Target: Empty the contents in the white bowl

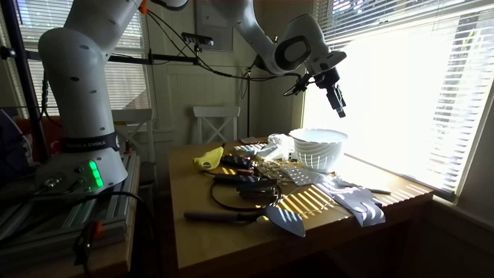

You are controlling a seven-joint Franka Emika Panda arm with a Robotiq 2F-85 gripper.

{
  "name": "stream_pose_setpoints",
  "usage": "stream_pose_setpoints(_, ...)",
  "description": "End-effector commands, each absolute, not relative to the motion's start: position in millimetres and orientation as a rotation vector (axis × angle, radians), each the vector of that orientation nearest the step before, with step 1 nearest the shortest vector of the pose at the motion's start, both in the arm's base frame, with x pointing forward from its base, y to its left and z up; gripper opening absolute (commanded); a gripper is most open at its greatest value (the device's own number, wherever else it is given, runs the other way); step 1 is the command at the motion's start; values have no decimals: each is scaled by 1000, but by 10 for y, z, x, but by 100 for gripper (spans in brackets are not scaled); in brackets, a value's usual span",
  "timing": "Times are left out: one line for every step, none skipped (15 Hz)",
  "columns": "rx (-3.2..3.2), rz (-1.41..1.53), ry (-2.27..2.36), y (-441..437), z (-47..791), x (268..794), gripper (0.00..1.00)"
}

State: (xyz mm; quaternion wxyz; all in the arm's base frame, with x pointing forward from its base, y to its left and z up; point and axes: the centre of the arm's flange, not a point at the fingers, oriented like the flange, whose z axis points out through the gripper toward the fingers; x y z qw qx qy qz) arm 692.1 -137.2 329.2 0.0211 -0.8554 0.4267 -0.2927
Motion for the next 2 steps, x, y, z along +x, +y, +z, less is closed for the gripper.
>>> stream_pose_setpoints(-2733,-834,1067,-1703,3758,6503,100)
stream_pose_setpoints(-2707,-909,1195,-1541,3586,6805,100)
